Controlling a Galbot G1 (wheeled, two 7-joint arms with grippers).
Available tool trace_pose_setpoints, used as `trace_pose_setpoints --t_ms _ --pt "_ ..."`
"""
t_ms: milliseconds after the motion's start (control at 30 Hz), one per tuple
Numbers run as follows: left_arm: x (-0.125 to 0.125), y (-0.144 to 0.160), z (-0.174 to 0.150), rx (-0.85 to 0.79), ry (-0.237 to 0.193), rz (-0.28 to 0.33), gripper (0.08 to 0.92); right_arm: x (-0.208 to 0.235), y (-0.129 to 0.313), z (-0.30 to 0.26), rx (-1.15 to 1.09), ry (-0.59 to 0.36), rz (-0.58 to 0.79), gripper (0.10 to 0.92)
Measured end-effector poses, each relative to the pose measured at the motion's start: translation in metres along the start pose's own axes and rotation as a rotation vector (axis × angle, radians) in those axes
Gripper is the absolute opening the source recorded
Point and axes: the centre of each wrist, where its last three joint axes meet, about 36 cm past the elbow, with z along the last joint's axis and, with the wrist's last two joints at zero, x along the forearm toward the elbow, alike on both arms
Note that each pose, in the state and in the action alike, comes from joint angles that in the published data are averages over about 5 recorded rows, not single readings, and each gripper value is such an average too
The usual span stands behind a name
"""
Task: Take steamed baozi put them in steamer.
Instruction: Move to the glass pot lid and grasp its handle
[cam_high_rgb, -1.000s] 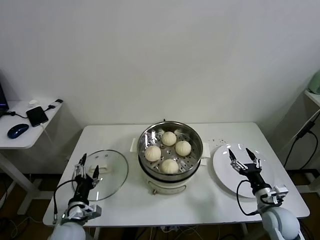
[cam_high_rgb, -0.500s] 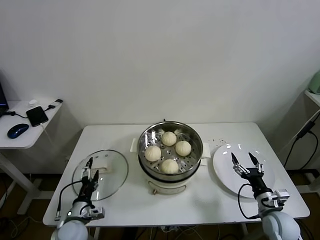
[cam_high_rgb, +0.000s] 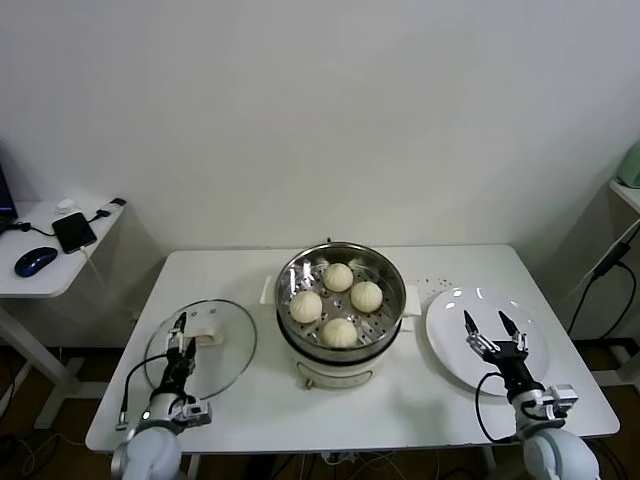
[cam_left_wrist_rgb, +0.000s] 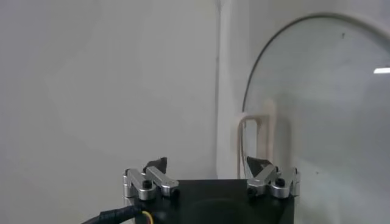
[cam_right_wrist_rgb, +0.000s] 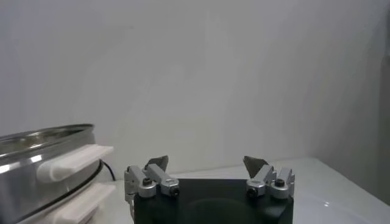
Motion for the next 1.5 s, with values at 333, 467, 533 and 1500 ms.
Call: trace_pose_setpoints --t_ms 333,467,533,1500 --pt "-0.023 -0.003 0.0 0.006 0.026 -0.012 0.823 0.003 0.0 0.006 -0.003 0.008 0.006 0.823" --pt "-0.031 -0.005 0.002 0.01 0.034 -0.012 0.823 0.004 0.0 0.007 -0.005 0.01 0.008 0.823" --pt "-0.036 -0.005 0.004 0.012 0.038 -0.014 0.823 0.005 0.0 0.008 -0.005 0.012 0.01 0.823" --pt "-0.058 -0.025 0.004 0.033 0.011 0.012 0.272 0.007 0.002 0.014 -0.016 0.02 0.016 0.823"
